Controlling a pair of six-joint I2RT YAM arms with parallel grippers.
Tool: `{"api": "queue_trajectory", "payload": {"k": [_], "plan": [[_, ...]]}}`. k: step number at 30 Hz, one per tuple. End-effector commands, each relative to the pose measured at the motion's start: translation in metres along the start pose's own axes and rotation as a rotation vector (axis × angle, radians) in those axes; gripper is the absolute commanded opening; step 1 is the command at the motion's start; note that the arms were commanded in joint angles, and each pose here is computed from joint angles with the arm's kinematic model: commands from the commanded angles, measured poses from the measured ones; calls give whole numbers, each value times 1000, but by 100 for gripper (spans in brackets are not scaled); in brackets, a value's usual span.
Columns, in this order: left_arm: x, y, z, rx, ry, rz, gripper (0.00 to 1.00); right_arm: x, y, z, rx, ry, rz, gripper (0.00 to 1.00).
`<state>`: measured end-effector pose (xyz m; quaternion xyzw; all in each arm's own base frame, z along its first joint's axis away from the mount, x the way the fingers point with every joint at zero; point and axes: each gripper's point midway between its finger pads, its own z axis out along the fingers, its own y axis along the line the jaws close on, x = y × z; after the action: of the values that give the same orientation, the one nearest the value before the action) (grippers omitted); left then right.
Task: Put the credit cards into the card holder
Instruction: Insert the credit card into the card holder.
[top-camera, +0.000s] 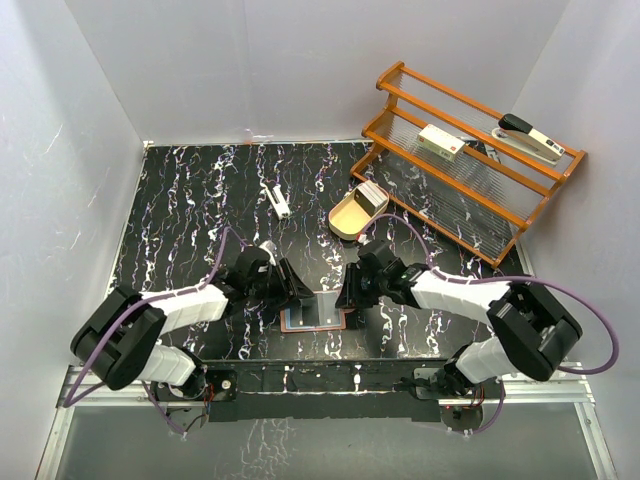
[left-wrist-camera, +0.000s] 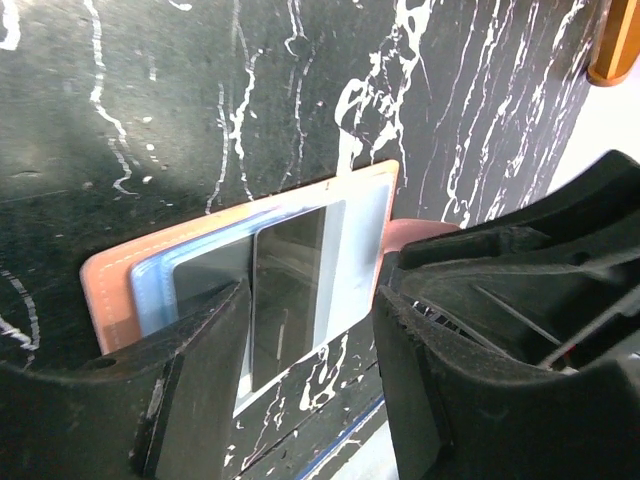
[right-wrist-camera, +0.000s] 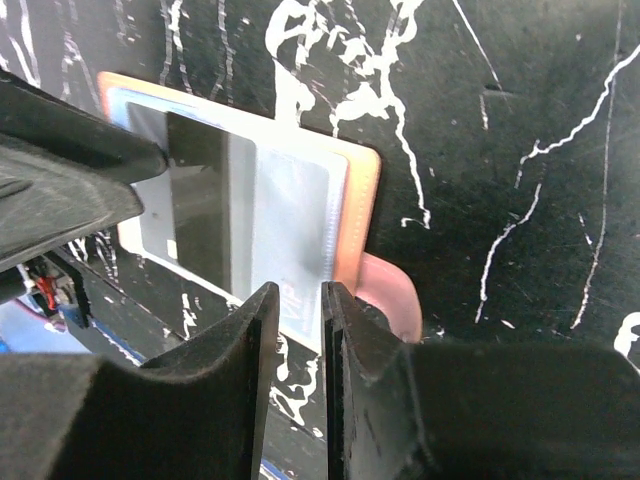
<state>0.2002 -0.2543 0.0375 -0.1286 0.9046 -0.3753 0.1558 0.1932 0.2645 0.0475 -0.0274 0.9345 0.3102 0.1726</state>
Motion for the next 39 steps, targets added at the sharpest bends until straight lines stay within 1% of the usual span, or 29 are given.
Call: {"api": "queue_trajectory", "payload": {"k": [1, 7, 19, 28, 32, 36, 39], "plan": [[18, 10, 7, -43, 55, -10, 52, 0, 2, 7, -29, -15, -11, 22], [24, 2, 15, -34, 72, 3, 52, 8, -5, 13, -24, -2, -2, 22], [21, -31, 20, 80, 67, -11, 51, 10, -7, 18, -30, -8, -24, 21], [22, -51, 18, 143, 79, -27, 51, 1, -1, 14, -33, -34, -38, 24], [18, -46, 10, 82, 57, -22, 52, -6, 5, 7, -30, -49, -44, 29], [11, -26, 1, -70, 28, 41, 53, -11, 14, -2, -50, -59, -43, 32], [1, -17, -12, -124, -9, 54, 53, -13, 21, -8, -80, -72, -34, 33]]}}
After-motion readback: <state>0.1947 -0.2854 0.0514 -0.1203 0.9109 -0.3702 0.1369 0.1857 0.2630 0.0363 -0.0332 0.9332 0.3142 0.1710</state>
